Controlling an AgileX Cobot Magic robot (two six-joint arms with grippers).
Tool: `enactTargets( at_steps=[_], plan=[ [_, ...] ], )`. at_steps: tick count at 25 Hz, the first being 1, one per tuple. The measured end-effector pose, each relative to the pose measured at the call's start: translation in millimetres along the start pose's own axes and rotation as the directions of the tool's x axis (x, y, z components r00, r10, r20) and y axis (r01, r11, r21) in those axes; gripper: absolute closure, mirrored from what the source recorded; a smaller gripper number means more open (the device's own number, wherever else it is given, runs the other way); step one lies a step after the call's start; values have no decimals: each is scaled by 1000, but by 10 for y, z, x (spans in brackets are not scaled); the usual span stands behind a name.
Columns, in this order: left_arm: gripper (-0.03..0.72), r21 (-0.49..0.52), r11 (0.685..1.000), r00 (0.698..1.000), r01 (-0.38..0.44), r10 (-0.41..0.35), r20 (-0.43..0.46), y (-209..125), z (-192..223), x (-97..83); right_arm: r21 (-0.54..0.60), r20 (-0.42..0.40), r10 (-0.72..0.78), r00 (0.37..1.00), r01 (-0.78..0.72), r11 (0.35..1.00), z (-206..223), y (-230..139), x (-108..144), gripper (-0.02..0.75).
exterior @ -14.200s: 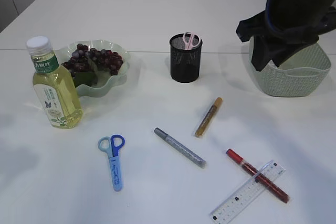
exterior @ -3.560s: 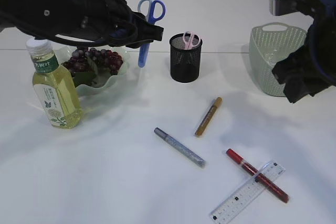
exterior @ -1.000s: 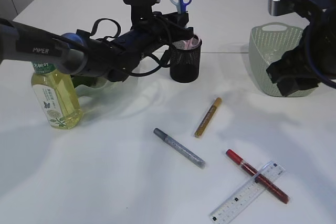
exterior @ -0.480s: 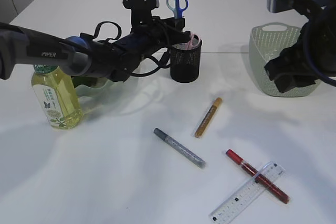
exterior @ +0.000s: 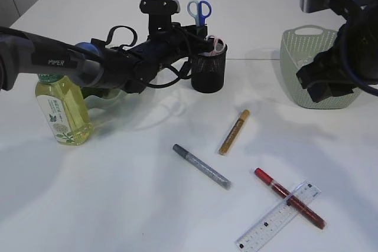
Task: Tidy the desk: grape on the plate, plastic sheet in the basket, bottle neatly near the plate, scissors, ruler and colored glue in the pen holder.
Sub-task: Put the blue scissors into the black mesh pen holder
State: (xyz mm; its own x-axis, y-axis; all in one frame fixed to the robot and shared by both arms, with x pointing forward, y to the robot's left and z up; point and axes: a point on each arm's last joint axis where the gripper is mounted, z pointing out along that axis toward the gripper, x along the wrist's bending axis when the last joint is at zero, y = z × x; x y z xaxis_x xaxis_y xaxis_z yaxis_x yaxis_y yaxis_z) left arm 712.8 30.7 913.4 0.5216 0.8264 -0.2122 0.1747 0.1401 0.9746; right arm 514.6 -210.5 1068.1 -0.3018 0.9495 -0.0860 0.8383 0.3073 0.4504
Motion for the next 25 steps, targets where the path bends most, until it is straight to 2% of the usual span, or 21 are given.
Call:
enactTargets(
  at_steps=[25],
  plan=[
    [546, 10, 1000, 1000, 0, 0, -4, -1, 4, 2, -2, 0, 0, 1000, 0, 1000, 0, 2, 0, 426]
  ],
)
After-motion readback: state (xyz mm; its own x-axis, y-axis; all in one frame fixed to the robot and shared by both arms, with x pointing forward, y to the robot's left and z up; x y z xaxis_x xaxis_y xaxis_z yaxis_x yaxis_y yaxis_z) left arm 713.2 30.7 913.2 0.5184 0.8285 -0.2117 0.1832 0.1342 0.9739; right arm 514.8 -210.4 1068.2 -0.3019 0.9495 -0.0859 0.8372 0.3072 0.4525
